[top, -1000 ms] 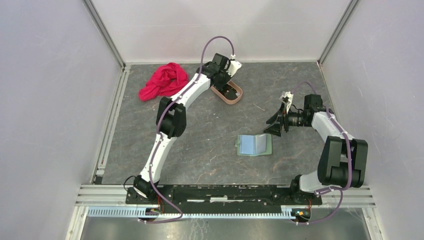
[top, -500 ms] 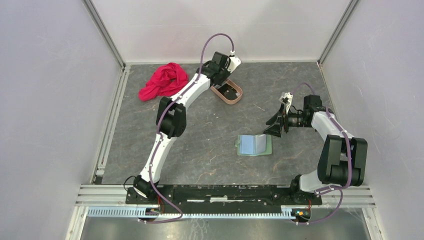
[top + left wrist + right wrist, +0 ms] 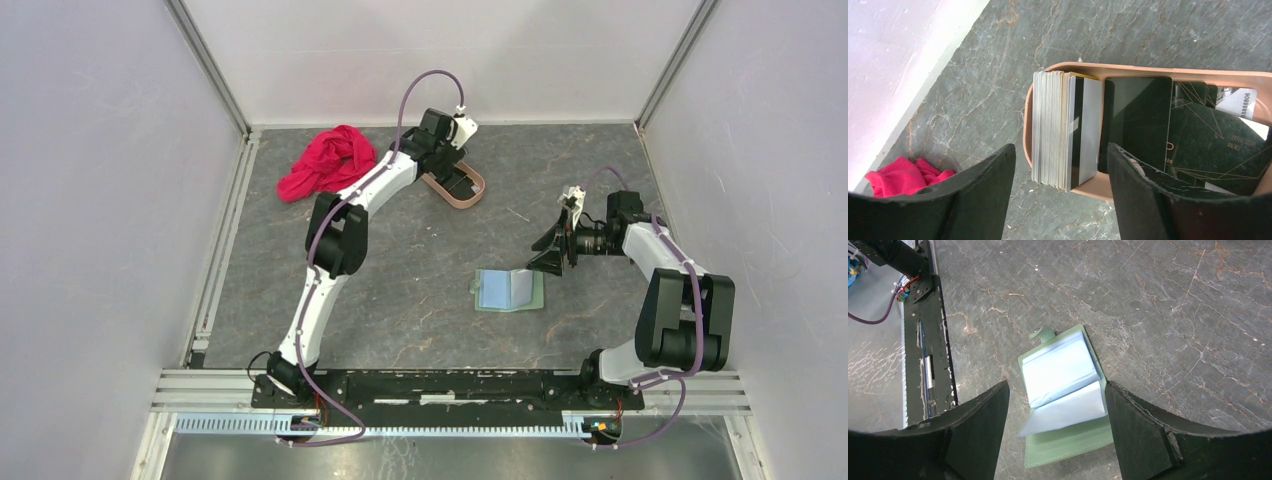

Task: Put the credit cards into the card holder
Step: Place the credit card in the storage box, then move the storage box to the center of the board, then pick up the credit card from the storage box.

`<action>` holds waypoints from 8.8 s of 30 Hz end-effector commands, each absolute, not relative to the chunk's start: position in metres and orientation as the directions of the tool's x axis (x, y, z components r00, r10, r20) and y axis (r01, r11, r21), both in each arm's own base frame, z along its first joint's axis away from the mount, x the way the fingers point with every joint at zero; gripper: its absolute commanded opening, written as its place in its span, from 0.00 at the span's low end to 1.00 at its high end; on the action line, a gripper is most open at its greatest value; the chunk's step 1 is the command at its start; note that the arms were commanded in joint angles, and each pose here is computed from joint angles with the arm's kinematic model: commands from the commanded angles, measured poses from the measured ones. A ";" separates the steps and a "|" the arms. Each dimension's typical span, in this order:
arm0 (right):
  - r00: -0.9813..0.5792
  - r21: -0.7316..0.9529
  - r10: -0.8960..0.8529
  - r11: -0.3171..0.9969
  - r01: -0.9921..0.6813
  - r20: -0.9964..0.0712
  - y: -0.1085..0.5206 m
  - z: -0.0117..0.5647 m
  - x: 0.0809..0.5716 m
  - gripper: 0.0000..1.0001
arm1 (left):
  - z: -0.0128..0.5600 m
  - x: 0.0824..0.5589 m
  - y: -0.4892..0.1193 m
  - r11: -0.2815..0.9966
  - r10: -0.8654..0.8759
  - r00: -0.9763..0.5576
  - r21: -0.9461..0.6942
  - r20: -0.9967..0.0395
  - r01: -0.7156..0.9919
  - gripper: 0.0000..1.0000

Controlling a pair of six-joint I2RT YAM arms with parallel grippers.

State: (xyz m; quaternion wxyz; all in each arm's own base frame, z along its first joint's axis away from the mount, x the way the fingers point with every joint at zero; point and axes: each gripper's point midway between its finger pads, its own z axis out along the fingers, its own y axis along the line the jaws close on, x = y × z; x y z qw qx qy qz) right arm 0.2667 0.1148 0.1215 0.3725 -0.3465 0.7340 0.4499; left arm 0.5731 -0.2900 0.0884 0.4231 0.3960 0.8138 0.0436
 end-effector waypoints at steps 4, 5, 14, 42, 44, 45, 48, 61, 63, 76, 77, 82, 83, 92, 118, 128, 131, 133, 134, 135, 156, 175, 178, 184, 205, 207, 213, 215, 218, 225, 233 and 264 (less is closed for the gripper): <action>-0.437 0.373 -0.159 0.318 -0.872 -0.885 0.117 0.131 0.268 0.77 | 0.159 0.593 -0.284 0.695 0.649 -0.202 0.464 -0.733 0.549 0.93; -0.435 0.372 -0.159 0.316 -0.873 -0.886 0.117 0.131 0.268 0.77 | 0.156 0.596 -0.284 0.694 0.651 -0.203 0.465 -0.732 0.550 0.94; -0.448 0.384 -0.168 0.309 -0.870 -0.878 0.117 0.125 0.268 0.77 | 0.139 0.605 -0.285 0.731 0.493 -0.266 0.229 -0.828 0.643 1.00; -0.456 0.394 -0.173 0.299 -0.869 -0.873 0.117 0.123 0.267 0.77 | 0.087 0.607 -0.285 0.738 0.362 -0.399 -0.002 -0.843 0.675 0.69; -0.454 0.392 -0.174 0.299 -0.870 -0.874 0.117 0.123 0.267 0.77 | 0.089 0.604 -0.283 0.741 0.364 -0.402 -0.001 -0.840 0.672 0.64; -0.453 0.391 -0.175 0.299 -0.871 -0.874 0.117 0.124 0.267 0.77 | 0.089 0.601 -0.283 0.740 0.366 -0.405 -0.002 -0.838 0.672 0.61; -0.449 0.387 -0.176 0.298 -0.873 -0.876 0.117 0.124 0.266 0.77 | 0.091 0.593 -0.279 0.742 0.371 -0.416 -0.005 -0.830 0.671 0.54; -0.426 0.364 -0.186 0.295 -0.884 -0.885 0.117 0.128 0.263 0.77 | 0.111 0.508 -0.240 0.819 0.283 -0.541 -0.094 -0.792 0.566 0.43; -0.427 0.365 -0.185 0.294 -0.883 -0.885 0.118 0.128 0.262 0.77 | 0.109 0.485 -0.232 0.835 0.251 -0.561 -0.117 -0.789 0.538 0.44; -0.414 0.357 -0.190 0.275 -0.893 -0.890 0.121 0.131 0.260 0.78 | 0.101 0.434 -0.194 0.889 0.249 -0.589 -0.060 -0.769 0.454 0.78; -0.414 0.356 -0.191 0.276 -0.893 -0.890 0.121 0.131 0.260 0.78 | 0.105 0.436 -0.193 0.891 0.249 -0.580 -0.051 -0.776 0.451 0.80; -0.415 0.357 -0.193 0.276 -0.892 -0.889 0.121 0.130 0.260 0.78 | 0.117 0.444 -0.191 0.897 0.259 -0.562 -0.021 -0.785 0.442 0.84; -0.413 0.355 -0.193 0.275 -0.893 -0.890 0.121 0.130 0.260 0.77 | 0.120 0.445 -0.191 0.898 0.258 -0.558 -0.017 -0.789 0.441 0.84; -0.414 0.354 -0.198 0.276 -0.893 -0.889 0.121 0.130 0.259 0.78 | 0.167 0.424 -0.204 0.890 0.303 -0.477 0.066 -0.825 0.452 0.99; -0.424 0.350 -0.236 0.296 -0.888 -0.875 0.122 0.118 0.262 0.78 | 0.084 0.421 -0.212 0.878 0.457 -0.596 0.230 -0.660 0.420 0.81; -0.426 0.354 -0.233 0.295 -0.888 -0.874 0.123 0.118 0.262 0.78 | 0.070 0.425 -0.200 0.872 0.482 -0.620 0.271 -0.619 0.408 0.75; -0.429 0.358 -0.230 0.292 -0.887 -0.874 0.123 0.118 0.262 0.78 | 0.072 0.428 -0.195 0.875 0.482 -0.624 0.294 -0.615 0.385 0.75; -0.429 0.359 -0.230 0.291 -0.887 -0.873 0.123 0.118 0.261 0.78 | 0.074 0.428 -0.193 0.874 0.484 -0.623 0.305 -0.615 0.377 0.75; -0.429 0.359 -0.231 0.291 -0.887 -0.873 0.123 0.118 0.261 0.78 | 0.075 0.429 -0.192 0.875 0.483 -0.621 0.309 -0.617 0.373 0.75; -0.427 0.357 -0.230 0.291 -0.888 -0.874 0.123 0.119 0.261 0.78 | 0.077 0.429 -0.191 0.874 0.484 -0.618 0.313 -0.619 0.372 0.75; -0.427 0.357 -0.231 0.288 -0.888 -0.874 0.123 0.118 0.260 0.78 | 0.108 0.430 -0.195 0.890 0.451 -0.596 0.287 -0.664 0.354 0.64; -0.424 0.355 -0.232 0.286 -0.890 -0.876 0.123 0.119 0.260 0.78 | 0.119 0.427 -0.200 0.895 0.437 -0.583 0.267 -0.685 0.357 0.50; -0.422 0.354 -0.233 0.286 -0.891 -0.876 0.124 0.119 0.260 0.78 | 0.121 0.427 -0.201 0.896 0.434 -0.583 0.261 -0.687 0.360 0.48; -0.423 0.355 -0.232 0.285 -0.890 -0.876 0.124 0.119 0.260 0.78 | 0.121 0.426 -0.202 0.896 0.433 -0.583 0.256 -0.687 0.364 0.38; -0.396 0.336 -0.259 0.247 -0.909 -0.881 0.134 0.120 0.256 0.78 | 0.122 0.419 -0.221 0.890 0.368 -0.610 0.075 -0.702 0.450 0.02; -0.380 0.326 -0.272 0.223 -0.919 -0.884 0.140 0.123 0.257 0.78 | 0.124 0.420 -0.223 0.884 0.341 -0.619 0.018 -0.707 0.467 0.02; -0.318 0.270 -0.305 0.191 -0.944 -0.898 0.149 0.135 0.265 0.78 | 0.128 0.419 -0.224 0.863 0.276 -0.647 -0.114 -0.710 0.493 0.02; -0.300 0.244 -0.328 0.201 -0.949 -0.896 0.152 0.138 0.272 0.78 | 0.137 0.417 -0.226 0.851 0.258 -0.642 -0.145 -0.722 0.505 0.02; -0.272 0.197 -0.353 0.233 -0.952 -0.895 0.155 0.148 0.286 0.78 | 0.158 0.411 -0.237 0.812 0.210 -0.623 -0.221 -0.753 0.541 0.02; -0.213 0.150 -0.302 0.217 -0.964 -0.929 0.171 0.204 0.292 0.78 | 0.229 0.382 -0.265 0.608 -0.007 -0.616 -0.492 -0.788 0.623 0.02; -0.255 0.235 -0.080 0.200 -0.951 -0.964 0.195 0.287 0.277 0.78 | 0.308 0.305 -0.288 0.100 -0.166 -0.655 -0.674 -0.737 0.732 0.02; -0.472 0.471 -0.019 0.039 -0.881 -0.882 0.263 0.299 0.242 0.59 | 0.319 0.260 -0.319 -0.167 -0.126 -0.666 -0.646 -0.736 0.745 0.02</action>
